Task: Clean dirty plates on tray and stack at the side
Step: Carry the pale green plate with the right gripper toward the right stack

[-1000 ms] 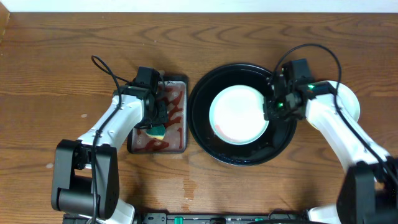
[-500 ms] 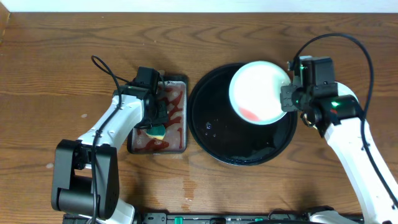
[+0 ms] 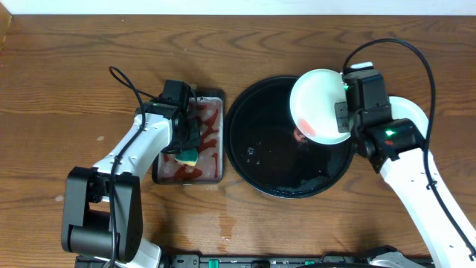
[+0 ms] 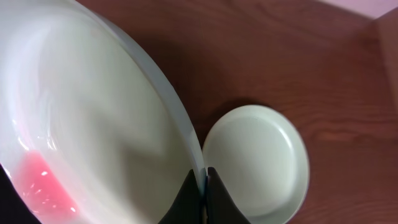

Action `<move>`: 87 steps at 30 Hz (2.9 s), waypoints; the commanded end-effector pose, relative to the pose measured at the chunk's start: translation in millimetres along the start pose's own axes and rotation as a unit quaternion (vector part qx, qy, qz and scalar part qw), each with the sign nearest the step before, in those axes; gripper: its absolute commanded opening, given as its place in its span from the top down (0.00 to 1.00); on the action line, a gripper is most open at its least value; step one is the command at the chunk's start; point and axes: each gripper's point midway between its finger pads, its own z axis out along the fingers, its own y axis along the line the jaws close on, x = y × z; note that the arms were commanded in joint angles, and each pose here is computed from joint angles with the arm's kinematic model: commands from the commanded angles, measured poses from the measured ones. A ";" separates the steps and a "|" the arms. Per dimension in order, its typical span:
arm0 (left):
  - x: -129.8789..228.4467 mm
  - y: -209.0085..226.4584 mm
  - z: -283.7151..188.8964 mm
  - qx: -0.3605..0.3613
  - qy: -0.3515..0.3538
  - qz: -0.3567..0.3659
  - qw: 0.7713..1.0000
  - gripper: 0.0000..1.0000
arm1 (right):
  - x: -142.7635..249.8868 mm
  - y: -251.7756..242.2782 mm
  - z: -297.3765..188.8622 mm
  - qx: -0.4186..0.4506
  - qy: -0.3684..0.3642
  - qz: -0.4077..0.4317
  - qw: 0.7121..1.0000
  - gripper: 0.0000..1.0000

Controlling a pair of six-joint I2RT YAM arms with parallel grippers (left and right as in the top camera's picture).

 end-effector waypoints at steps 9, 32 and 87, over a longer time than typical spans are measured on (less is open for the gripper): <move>-25.6 -4.7 1.4 0.007 -0.052 0.039 0.998 0.67 | -18.7 -10.2 -22.4 0.109 -0.042 -0.081 0.990 0.99; -16.7 -1.5 2.4 0.002 -0.034 0.039 0.999 0.43 | -48.3 0.8 -46.9 0.165 -0.099 -0.155 0.969 0.99; -16.9 -1.6 2.4 0.002 -0.034 0.039 0.999 0.43 | -131.5 -8.7 -87.8 0.268 -0.190 -0.367 0.870 0.99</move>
